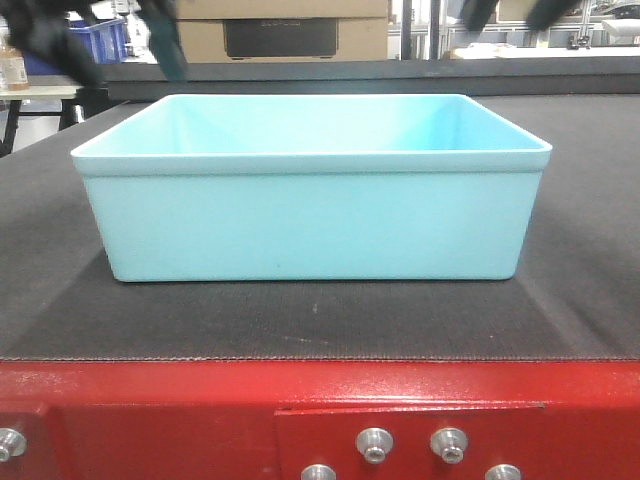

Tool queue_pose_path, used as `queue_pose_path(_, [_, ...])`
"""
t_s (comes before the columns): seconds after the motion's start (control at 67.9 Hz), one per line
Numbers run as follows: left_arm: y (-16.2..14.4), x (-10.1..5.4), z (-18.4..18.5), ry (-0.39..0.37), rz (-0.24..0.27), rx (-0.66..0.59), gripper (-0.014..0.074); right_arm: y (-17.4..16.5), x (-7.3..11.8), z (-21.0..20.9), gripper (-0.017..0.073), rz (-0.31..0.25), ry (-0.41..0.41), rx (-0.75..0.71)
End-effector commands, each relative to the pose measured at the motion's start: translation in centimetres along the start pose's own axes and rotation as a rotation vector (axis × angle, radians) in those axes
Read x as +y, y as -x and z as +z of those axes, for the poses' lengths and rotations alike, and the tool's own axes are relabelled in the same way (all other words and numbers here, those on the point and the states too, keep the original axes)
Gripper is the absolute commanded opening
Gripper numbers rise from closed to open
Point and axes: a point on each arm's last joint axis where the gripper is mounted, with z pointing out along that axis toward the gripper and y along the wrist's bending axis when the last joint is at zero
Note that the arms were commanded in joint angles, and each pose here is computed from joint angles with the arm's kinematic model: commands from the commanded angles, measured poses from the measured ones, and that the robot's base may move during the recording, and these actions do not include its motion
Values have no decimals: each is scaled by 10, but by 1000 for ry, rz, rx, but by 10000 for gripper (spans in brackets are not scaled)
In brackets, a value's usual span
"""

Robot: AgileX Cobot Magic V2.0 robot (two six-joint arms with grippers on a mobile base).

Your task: Fetch blue bin and place on conveyor start

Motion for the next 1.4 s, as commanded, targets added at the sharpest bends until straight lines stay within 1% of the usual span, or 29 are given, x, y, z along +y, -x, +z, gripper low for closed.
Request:
queue_pose_path(0.0, [4,2,-42,-8,9,-87,247,0,2,-38,32,-25,-10,-83])
queue_pose_path(0.074, [0,7,-70,8,34,-150,122,-7,3,-58,-106,-34,-18,-128])
queue_pose_path(0.118, [-7,10,-78,20,50,-166,38,-12,3,-69,-163,-45,-32,-155])
queue_pose_path(0.177, [-16,14,-91,30,63,-194,-59,-22,1,-75,-158,-55,-49,-177])
queue_pose_path(0.206, [-21,17,-94,33,62,-202,-114,-29,-1,-79,-152,-45,-63,-190])
queue_pose_path(0.295, [-42,29,-98,40,39,-220,-111,-49,-10,-83,-153,2,-86,-210])
queue_pose_path(0.339, [-51,37,-102,48,16,-240,-111,-60,-15,-87,-153,14,-100,-226])
queue_pose_path(0.427, [-75,51,-103,71,-9,-270,-111,-87,-25,-84,-153,40,-129,-243])
queue_pose_path(0.486, [-92,59,-106,83,-23,-298,-111,-104,-27,-86,-153,44,-142,-260])
queue_pose_path(0.545, [-107,62,-111,84,-29,-342,-111,-121,-28,-84,-153,36,-149,-275])
queue_pose_path(0.619, [-129,64,-115,76,-27,-378,-111,-139,-27,-86,-153,32,-150,-321])
queue_pose_path(0.693, [-147,64,-123,61,-23,-442,-111,-156,-27,-88,-153,28,-150,-379])
queue_pose_path(0.751, [-163,65,-126,54,-18,-478,-111,-170,-25,-94,-153,23,-151,-450])
queue_pose_path(0.914, [-192,66,-150,53,7,-603,-111,-203,-22,-110,-153,2,-153,-618])
queue_pose_path(1.076, [-205,66,-170,52,13,-701,-111,-223,-18,-131,-153,-10,-151,-751])
queue_pose_path(1.193, [-210,66,-181,48,12,-756,-111,-225,-16,-141,-153,-15,-150,-812])
queue_pose_path(1.385, [-214,66,-188,44,13,-799,-111,-225,-16,-145,-153,-17,-150,-837])
